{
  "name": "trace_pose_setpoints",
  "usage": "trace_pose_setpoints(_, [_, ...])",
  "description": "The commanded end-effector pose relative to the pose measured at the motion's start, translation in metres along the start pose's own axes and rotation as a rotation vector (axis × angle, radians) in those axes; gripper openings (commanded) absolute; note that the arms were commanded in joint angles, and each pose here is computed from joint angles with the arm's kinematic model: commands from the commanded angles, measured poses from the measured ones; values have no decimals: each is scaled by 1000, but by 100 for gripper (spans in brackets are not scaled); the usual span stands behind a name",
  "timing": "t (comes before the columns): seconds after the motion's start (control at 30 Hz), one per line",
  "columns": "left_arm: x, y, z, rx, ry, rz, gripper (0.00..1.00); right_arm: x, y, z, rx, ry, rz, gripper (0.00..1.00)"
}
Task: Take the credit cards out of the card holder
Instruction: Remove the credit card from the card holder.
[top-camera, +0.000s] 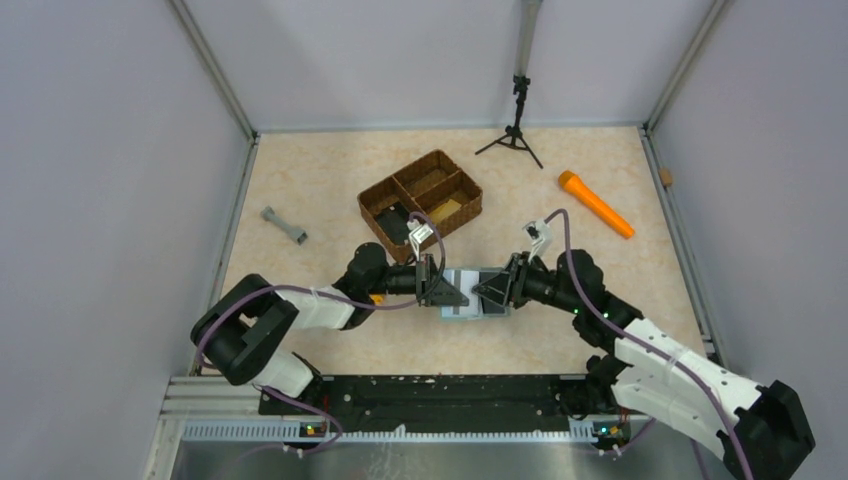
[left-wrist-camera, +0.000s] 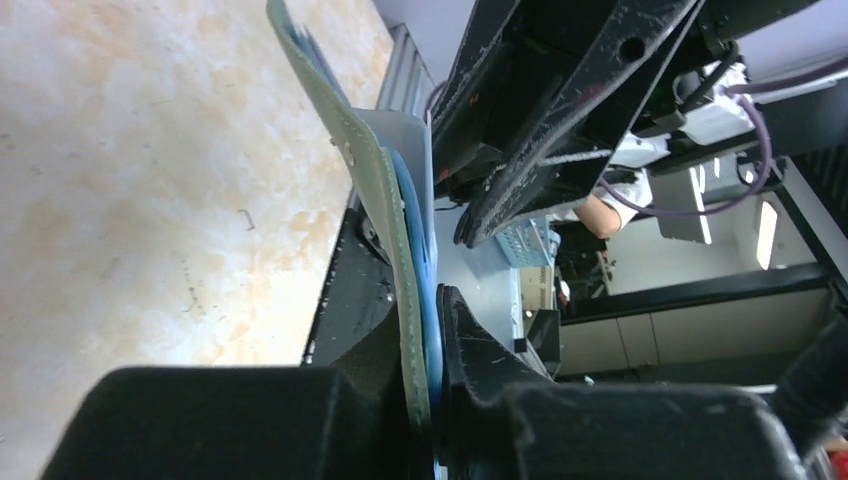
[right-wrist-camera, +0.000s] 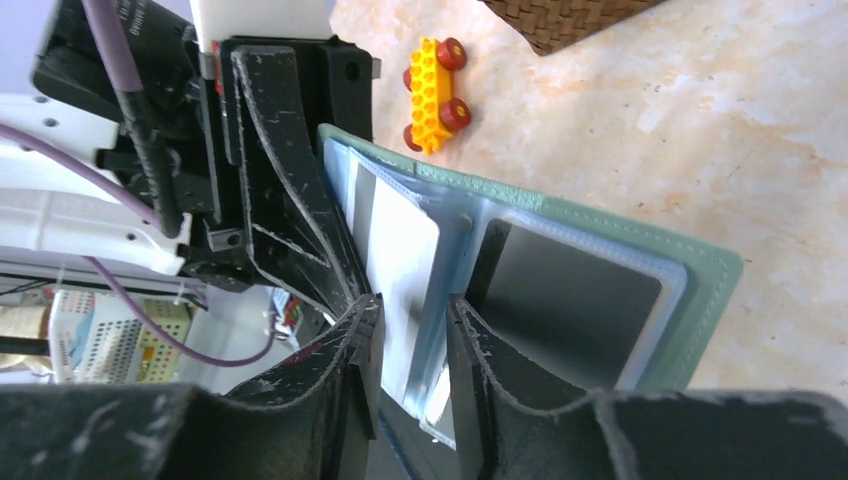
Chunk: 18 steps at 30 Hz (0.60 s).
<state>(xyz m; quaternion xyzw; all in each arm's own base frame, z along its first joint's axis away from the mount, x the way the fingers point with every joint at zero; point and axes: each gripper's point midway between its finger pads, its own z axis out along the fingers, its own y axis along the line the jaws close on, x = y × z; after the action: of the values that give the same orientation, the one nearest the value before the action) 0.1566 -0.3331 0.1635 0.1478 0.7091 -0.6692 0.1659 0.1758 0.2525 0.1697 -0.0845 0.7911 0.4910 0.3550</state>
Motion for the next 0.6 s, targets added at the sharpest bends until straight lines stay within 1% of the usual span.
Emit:
trace_pose_setpoints(0.0, [-5, -42, 1, 163, 8, 98, 2, -24, 21, -8, -70, -102, -8, 27])
trace_pose_setpoints(0.17, [-3, -49, 2, 182, 12, 111, 5, -31, 38, -21, -146, -167, 15, 21])
trace_pose_setpoints(0.3, [-3, -56, 3, 199, 11, 120, 16, -31, 46, -24, -180, -166, 39, 14])
trace_pose_setpoints(0.4, [-4, -58, 3, 203, 8, 122, 20, -30, 49, -25, -200, -164, 67, 7])
trace_pose_setpoints(0.47, [-5, -59, 3, 207, 7, 124, 23, -30, 48, -24, -203, -168, 89, 1])
trace_pose_setpoints(0.5, [-4, -60, 3, 211, 7, 125, 27, -31, 47, -25, -198, -175, 99, 0])
trace_pose_setpoints(0.53, [-4, -60, 3, 212, 5, 125, 35, -31, 45, -25, -191, -182, 108, 0])
trace_pose_setpoints(0.57, [-4, -59, 2, 211, -1, 123, 39, -31, 44, -26, -187, -188, 114, 0])
